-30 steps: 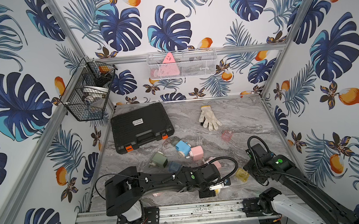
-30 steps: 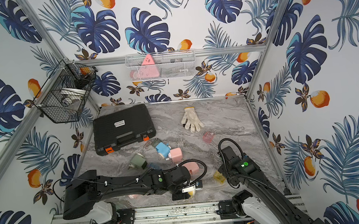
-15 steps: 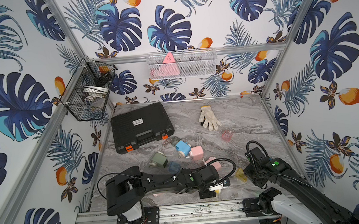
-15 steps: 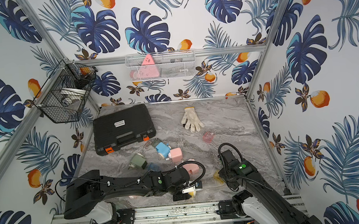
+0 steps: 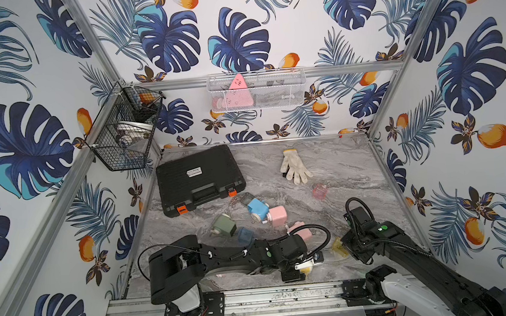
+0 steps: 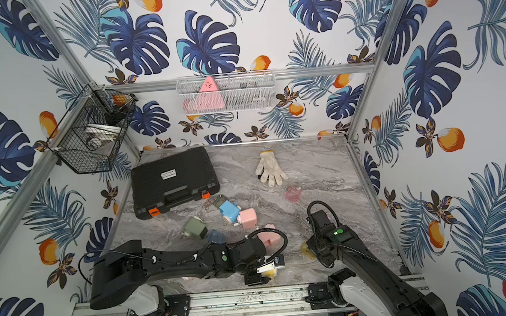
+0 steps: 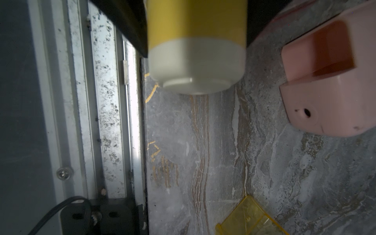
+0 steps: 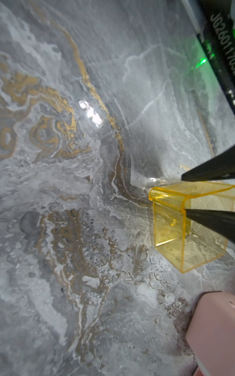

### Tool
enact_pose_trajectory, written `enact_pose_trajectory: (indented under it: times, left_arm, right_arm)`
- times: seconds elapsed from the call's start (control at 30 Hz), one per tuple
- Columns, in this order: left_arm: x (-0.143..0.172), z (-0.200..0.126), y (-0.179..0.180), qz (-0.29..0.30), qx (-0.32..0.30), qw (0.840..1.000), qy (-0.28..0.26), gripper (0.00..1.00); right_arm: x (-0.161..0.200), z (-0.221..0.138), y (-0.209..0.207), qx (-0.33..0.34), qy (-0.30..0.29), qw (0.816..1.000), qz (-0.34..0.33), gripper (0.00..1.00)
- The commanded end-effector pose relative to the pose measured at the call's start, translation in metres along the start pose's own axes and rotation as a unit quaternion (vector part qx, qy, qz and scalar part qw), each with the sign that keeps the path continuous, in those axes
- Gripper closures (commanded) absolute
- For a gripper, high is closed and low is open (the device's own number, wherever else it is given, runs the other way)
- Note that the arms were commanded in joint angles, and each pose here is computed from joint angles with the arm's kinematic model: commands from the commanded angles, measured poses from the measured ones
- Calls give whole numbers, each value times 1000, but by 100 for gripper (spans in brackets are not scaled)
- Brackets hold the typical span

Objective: Put the tray back into the pencil sharpener
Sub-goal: Place the pencil sharpener at the center of the board.

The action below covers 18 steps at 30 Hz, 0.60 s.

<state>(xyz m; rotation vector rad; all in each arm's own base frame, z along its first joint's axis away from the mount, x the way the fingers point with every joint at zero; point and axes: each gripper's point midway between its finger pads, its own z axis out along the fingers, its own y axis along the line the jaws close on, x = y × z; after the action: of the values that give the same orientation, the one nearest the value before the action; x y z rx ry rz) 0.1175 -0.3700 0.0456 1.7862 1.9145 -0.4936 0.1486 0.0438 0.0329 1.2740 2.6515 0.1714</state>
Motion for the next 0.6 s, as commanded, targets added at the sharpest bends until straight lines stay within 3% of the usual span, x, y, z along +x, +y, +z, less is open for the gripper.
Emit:
enact_pose_trajectory:
  times: [0.0, 0.27, 0.57]
  left_arm:
    - [-1, 0, -2, -7, 4, 1000, -4, 27]
    - [1, -2, 1, -7, -5, 1000, -4, 28]
    - [0, -2, 2, -9, -8, 1000, -9, 45]
  right_arm:
    - [-1, -1, 3, -1, 0, 1000, -5, 75]
    - [0, 0, 3, 9, 6, 1000, -13, 78]
    - [2, 3, 4, 26, 19, 999, -23, 81]
